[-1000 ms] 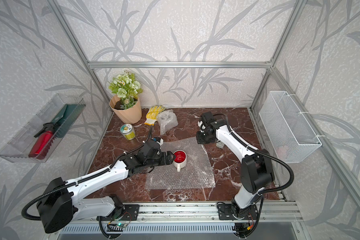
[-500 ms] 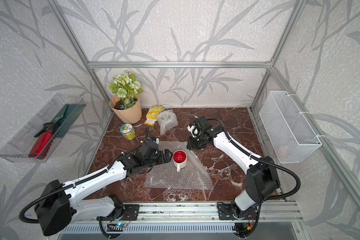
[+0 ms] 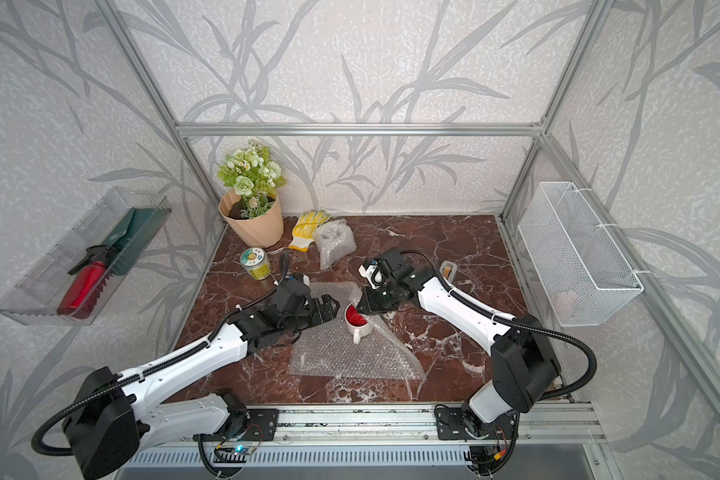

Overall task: Wrap mugs in bubble wrap
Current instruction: Wrap the mug in bubble wrap.

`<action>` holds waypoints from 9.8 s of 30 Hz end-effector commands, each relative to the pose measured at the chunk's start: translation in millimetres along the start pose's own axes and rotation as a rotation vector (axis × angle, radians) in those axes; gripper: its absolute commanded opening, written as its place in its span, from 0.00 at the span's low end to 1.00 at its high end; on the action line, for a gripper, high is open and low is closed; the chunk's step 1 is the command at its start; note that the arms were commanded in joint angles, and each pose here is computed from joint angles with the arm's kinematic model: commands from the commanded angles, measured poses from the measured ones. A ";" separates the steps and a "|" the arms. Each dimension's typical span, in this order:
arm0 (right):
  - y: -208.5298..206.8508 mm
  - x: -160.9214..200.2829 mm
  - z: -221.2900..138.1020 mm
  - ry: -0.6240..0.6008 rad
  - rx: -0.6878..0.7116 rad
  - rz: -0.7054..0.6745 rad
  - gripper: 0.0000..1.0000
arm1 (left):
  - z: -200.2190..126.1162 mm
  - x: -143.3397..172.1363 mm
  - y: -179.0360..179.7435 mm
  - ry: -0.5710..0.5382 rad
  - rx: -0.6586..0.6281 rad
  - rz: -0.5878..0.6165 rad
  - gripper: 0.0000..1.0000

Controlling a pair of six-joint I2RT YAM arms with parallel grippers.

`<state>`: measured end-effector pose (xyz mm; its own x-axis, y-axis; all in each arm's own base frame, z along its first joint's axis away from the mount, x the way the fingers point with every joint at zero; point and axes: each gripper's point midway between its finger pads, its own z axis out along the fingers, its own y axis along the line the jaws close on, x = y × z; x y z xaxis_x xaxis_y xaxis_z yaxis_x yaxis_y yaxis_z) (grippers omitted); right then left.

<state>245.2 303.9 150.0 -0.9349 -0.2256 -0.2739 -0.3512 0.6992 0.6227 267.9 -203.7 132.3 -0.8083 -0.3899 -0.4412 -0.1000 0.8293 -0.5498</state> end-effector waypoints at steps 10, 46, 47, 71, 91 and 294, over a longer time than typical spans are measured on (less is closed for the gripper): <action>-6.3 12.3 41.5 0.015 -0.055 -0.012 0.10 | 17.8 -2.0 -32.6 0.058 0.133 0.028 0.99; -10.1 28.9 -11.4 -0.093 0.043 -0.020 0.53 | 88.2 42.0 1.5 0.231 0.022 -0.020 0.99; -17.2 33.2 -20.6 -0.111 0.091 -0.020 0.55 | 88.5 42.6 1.7 0.234 0.022 -0.021 0.99; -130.7 176.7 -43.7 0.013 0.462 0.371 0.82 | 100.4 53.4 13.4 0.283 -0.040 -0.036 0.99; -108.3 156.4 -41.0 -0.081 0.324 0.351 0.12 | 101.0 61.0 20.6 0.301 -0.056 -0.043 0.99; -95.1 27.5 47.8 -0.107 0.406 0.221 0.69 | -28.3 66.3 68.5 0.181 -0.325 0.110 0.00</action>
<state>269.5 271.5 61.2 -0.9526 0.0427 -0.3011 -0.0782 0.9225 0.3781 169.9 -146.1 48.9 -0.9295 -0.2872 -0.2313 -0.2553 0.9538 -0.1583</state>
